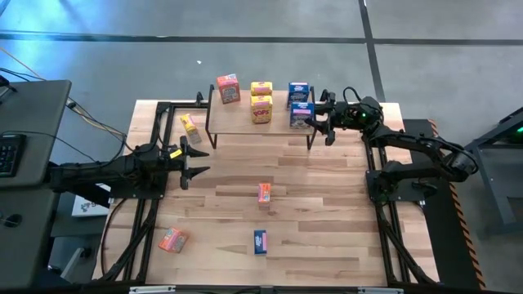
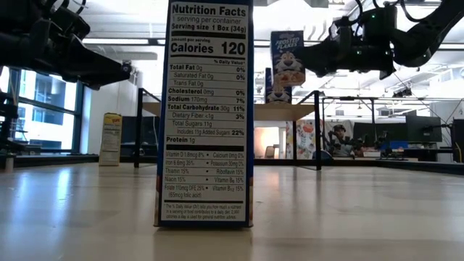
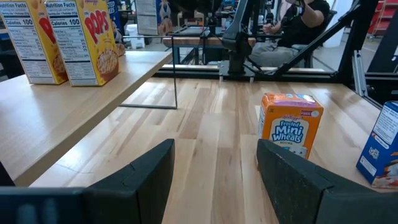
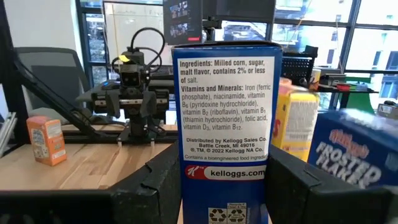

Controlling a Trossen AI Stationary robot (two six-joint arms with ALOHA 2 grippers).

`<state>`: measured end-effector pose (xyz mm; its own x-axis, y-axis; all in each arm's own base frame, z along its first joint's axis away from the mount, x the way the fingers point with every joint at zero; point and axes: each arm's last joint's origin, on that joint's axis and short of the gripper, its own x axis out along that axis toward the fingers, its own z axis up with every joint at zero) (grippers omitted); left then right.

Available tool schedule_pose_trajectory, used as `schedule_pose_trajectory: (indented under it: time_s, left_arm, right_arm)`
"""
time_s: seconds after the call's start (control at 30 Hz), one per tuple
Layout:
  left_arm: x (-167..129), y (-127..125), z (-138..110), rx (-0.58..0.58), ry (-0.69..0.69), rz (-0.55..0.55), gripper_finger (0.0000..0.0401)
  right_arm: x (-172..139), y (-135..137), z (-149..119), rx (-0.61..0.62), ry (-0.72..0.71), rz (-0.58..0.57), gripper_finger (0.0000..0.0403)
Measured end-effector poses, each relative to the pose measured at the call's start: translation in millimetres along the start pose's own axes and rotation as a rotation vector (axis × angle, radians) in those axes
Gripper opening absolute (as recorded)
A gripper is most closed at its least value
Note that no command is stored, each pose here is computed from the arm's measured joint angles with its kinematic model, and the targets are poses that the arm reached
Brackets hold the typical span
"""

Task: Stack cereal on shelf
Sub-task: Put the top blue cereal box on the shelf aligned with the other blue cereal box

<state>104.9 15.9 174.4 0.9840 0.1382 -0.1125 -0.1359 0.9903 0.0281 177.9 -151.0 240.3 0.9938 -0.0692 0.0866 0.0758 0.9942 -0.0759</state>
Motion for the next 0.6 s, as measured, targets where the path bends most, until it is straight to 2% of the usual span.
schedule_pose_trajectory:
  time_s: [0.33, 0.5, 0.6]
  left_arm:
    - [0.0, 0.0, 0.0, 0.000, 0.000, 0.000, 0.0218]
    - [0.0, 0.0, 0.0, 0.000, 0.000, 0.000, 0.0218]
    - [0.0, 0.0, 0.0, 0.000, 0.000, 0.000, 0.0218]
  right_arm:
    - [4.8, -4.0, 4.0, -0.003, 0.051, 0.007, 0.0170]
    - [4.3, -2.4, 2.8, -0.004, 0.058, 0.075, 0.0170]
    - [3.2, -3.6, 0.6, 0.003, 0.076, 0.071, 0.0170]
